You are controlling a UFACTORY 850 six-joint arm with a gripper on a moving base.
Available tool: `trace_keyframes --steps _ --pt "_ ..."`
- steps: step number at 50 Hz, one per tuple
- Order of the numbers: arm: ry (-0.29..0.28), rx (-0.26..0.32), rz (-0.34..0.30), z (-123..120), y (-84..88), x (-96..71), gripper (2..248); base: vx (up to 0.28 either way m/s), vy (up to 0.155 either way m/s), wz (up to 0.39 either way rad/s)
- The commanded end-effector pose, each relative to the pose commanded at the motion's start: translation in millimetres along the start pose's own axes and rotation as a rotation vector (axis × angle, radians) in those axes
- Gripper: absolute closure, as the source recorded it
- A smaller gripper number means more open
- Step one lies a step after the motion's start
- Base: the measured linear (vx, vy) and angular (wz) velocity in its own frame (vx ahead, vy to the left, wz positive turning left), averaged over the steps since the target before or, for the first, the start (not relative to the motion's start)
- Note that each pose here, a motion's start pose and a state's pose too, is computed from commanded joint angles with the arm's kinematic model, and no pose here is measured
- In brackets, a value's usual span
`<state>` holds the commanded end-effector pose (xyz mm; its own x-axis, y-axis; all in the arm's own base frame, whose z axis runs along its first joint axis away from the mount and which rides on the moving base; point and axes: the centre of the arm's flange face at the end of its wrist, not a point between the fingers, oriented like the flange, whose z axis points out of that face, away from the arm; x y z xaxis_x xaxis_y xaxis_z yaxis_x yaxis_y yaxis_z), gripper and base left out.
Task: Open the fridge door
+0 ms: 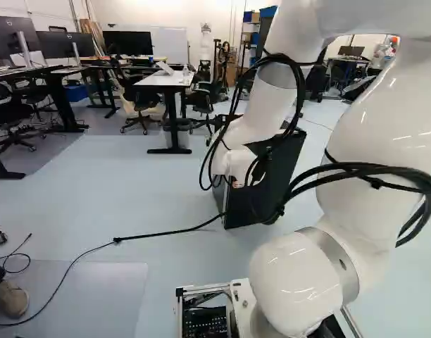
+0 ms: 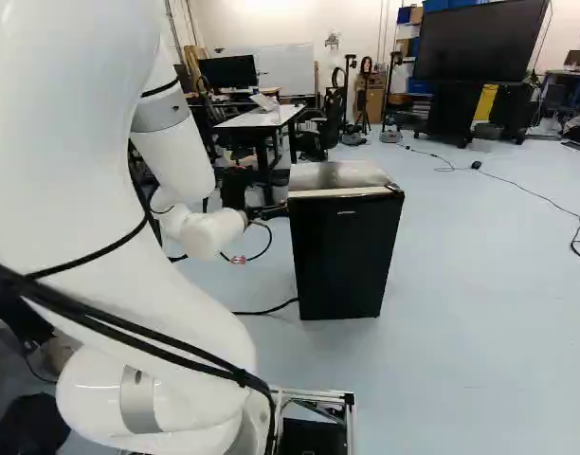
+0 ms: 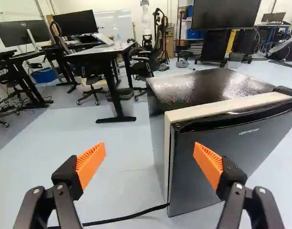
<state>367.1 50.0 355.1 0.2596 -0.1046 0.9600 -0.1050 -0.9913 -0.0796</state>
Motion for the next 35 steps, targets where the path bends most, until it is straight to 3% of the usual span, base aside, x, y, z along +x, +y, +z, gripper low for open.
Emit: trace_keyframes --steps 35 --pt "0.054 -0.117 0.037 43 -18.4 -18.4 3 0.0 0.0 0.0"
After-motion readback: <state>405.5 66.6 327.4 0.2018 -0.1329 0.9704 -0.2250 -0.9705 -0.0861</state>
